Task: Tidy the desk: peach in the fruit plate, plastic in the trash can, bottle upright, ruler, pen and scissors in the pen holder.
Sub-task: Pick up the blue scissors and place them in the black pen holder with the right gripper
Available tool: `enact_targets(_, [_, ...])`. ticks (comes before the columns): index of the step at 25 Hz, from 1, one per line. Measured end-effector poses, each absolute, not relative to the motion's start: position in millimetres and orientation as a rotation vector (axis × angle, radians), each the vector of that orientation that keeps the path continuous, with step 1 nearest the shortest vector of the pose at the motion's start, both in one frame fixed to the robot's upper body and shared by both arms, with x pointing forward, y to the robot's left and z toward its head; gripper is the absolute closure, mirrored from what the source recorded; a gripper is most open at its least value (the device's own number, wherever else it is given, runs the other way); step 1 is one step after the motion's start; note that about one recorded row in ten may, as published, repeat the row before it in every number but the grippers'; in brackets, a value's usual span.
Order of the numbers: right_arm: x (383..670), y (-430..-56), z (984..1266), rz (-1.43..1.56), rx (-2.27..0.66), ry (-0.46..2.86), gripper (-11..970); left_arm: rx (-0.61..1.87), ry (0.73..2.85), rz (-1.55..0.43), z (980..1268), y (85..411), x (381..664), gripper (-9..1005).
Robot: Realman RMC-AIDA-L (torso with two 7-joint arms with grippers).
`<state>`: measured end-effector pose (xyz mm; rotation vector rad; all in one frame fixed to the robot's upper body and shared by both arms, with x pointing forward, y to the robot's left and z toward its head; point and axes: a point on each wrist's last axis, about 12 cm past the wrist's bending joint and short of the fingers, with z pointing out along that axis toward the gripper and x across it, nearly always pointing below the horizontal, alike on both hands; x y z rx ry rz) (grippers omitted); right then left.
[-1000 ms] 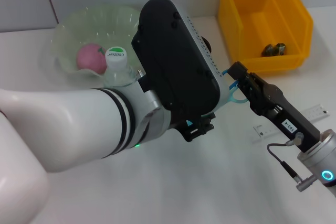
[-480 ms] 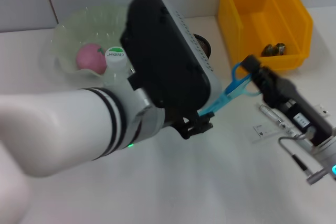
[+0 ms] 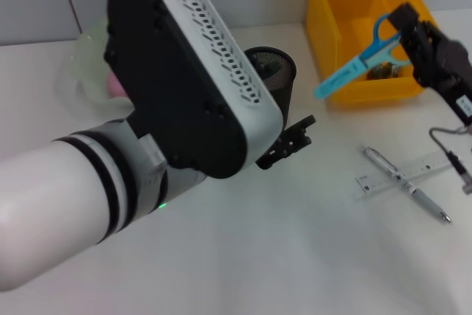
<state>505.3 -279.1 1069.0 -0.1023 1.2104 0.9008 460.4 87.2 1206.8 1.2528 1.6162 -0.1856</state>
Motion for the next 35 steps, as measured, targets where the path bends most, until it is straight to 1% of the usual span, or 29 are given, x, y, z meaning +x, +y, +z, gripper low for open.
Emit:
enact_targets(4, [512,-281,1074,0.884,-0.123,1.198,879,1.247,1.604,-0.223,1208,90,460,292])
enact_targets(5, [515,-283,1076,0.878,-0.129,1.197,879,1.244,1.581,-0.298,1211,96,460,292])
enact_targets(6, [515,-283,1076,0.878,-0.129,1.197,879,1.244,1.581,-0.298,1211,96,460,292])
enact_targets(9, [519,-286,1080,0.870,-0.144,1.192,879,1.264,1.510,-0.396,1210,105,456,294])
enact_targets(12, [523,-288,1085,0.856,-0.167,1.184,879,1.265,1.478,-0.443,1209,111,454,293])
enact_targets(13, [525,-288,1086,0.854,-0.173,1.182,879,1.256,1.458,-0.529,1205,123,456,293])
enact_targets(14, [526,-287,1087,0.853,-0.181,1.179,879,1.256,1.458,-0.529,1205,123,456,293])
enact_targets(15, [531,-285,1091,0.854,-0.201,1.173,879,1.249,1.446,-0.577,1204,130,457,293])
enact_targets(17, [533,-284,1092,0.854,-0.209,1.171,879,1.249,1.446,-0.577,1204,130,457,293])
enact_targets(18, [536,-283,1094,0.854,-0.218,1.170,879,1.245,1.412,-0.672,1203,141,457,293])
enact_targets(19, [538,-282,1095,0.854,-0.227,1.171,880,1.245,1.412,-0.672,1203,141,457,294])
enact_targets(20, [544,-278,1098,0.856,-0.239,1.175,880,1.261,1.231,-0.905,1194,173,454,294])
enact_targets(21, [544,-278,1098,0.856,-0.239,1.175,880,1.250,1.103,-1.015,1180,194,452,294])
enact_targets(23, [549,-275,1100,0.843,-0.261,1.181,880,1.250,1.103,-1.015,1180,194,452,294])
enact_targets(24, [552,-272,1101,0.835,-0.277,1.184,880,1.173,0.987,-1.096,1153,221,452,294])
enact_targets(26, [557,-267,1102,0.827,-0.309,1.195,880,1.105,0.991,-1.103,1123,235,453,297])
enact_targets(28, [563,-262,1103,0.819,-0.337,1.207,880,1.105,0.991,-1.103,1123,235,453,299])
enact_targets(29, [565,-260,1104,0.816,-0.349,1.212,880,1.075,1.001,-1.096,1112,239,452,301])
enact_targets(30, [568,-257,1105,0.813,-0.364,1.215,880,1.030,1.039,-1.069,1089,244,447,302])
enact_targets(35, [578,-243,1108,0.783,-0.431,1.218,880,1.030,1.042,-1.065,1087,245,446,302])
